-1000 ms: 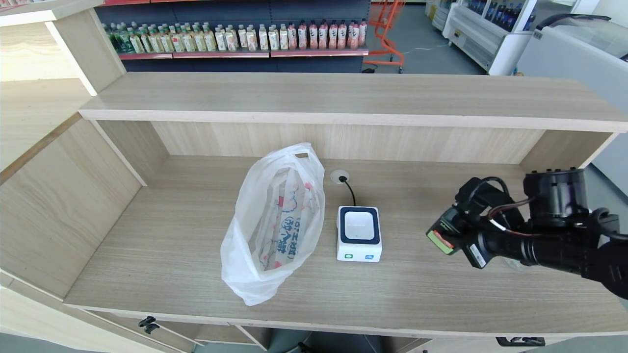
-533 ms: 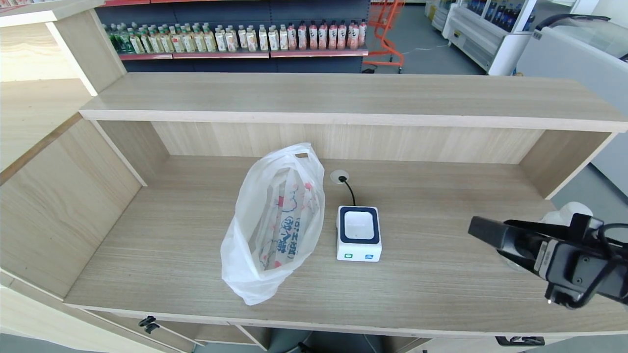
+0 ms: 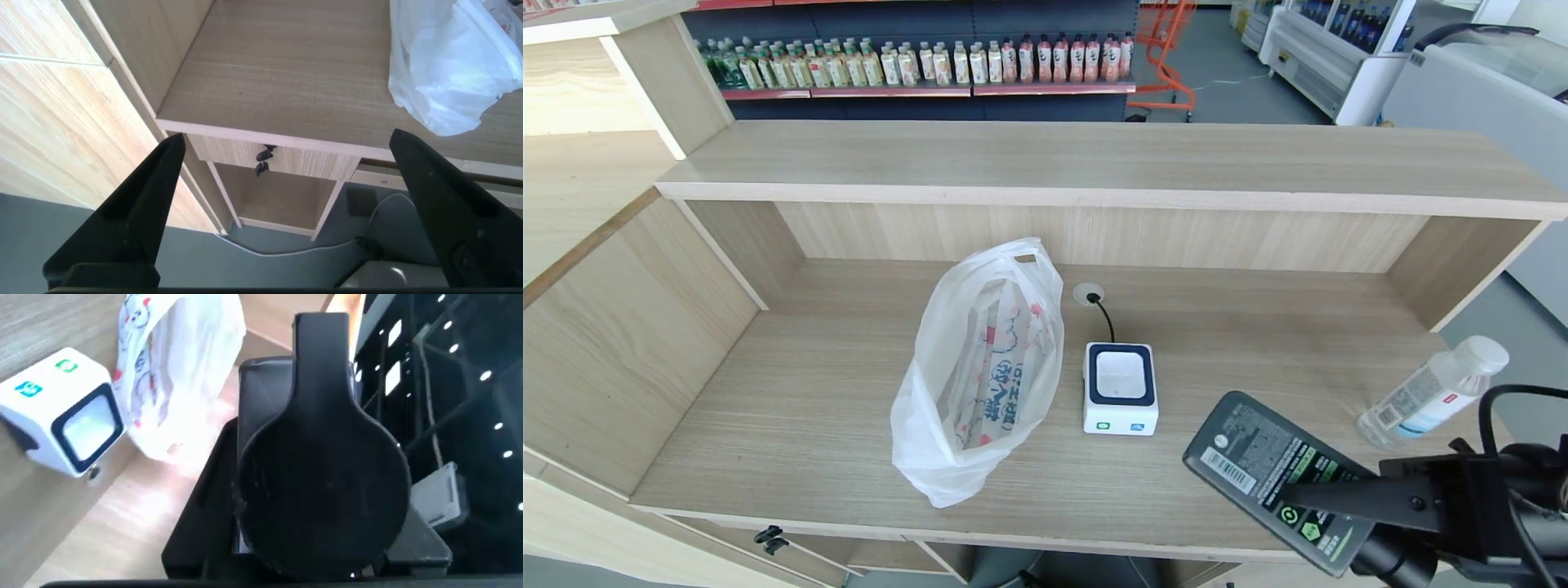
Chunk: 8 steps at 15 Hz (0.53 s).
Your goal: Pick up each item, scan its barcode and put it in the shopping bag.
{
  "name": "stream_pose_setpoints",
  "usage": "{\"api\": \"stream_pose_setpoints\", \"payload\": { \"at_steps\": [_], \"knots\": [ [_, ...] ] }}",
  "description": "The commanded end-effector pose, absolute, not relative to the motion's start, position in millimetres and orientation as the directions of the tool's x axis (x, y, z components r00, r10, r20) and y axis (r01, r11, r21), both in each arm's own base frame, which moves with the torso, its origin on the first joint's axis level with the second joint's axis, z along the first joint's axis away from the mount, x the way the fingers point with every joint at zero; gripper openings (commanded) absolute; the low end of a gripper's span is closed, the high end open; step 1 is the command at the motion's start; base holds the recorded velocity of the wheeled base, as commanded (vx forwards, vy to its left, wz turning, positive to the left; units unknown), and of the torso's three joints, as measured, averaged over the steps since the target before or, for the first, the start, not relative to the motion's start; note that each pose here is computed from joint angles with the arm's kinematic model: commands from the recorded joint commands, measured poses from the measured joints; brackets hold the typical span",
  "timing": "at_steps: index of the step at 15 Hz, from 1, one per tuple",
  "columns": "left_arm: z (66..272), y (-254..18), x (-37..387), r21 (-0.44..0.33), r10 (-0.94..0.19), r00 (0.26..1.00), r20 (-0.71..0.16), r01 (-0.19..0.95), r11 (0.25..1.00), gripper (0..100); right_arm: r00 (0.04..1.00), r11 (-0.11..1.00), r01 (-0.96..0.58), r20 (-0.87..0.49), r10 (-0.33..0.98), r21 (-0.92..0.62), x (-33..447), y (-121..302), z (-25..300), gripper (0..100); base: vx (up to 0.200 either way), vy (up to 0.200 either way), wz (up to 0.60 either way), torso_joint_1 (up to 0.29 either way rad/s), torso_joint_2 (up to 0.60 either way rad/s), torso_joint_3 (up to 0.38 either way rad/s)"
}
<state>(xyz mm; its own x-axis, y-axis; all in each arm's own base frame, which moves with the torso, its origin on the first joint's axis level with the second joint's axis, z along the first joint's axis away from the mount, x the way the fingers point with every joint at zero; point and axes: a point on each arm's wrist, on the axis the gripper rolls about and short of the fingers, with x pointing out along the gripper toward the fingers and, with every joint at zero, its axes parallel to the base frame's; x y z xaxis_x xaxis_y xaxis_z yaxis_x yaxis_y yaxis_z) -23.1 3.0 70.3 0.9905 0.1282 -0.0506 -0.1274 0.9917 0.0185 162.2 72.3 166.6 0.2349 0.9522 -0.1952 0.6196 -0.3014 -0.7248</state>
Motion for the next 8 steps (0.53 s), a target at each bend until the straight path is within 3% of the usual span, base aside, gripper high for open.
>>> {"api": "stream_pose_setpoints", "payload": {
  "at_steps": [1,8],
  "knots": [
    [70.3,3.0,-23.0,0.019,0.129,0.99,-0.052,-0.128,0.992,100,0.145,-0.254,0.633,-0.211,0.967,-0.731,166.7,81.4,155.4,0,0.0,0.0,0.0,0.0,0.0,0.0],
    [70.3,3.0,-23.0,0.019,0.129,0.99,-0.052,-0.128,0.992,100,0.115,-0.211,0.734,-0.188,0.975,-0.646,162.3,79.9,159.1,0,0.0,0.0,0.0,0.0,0.0,0.0]
  ]
}}
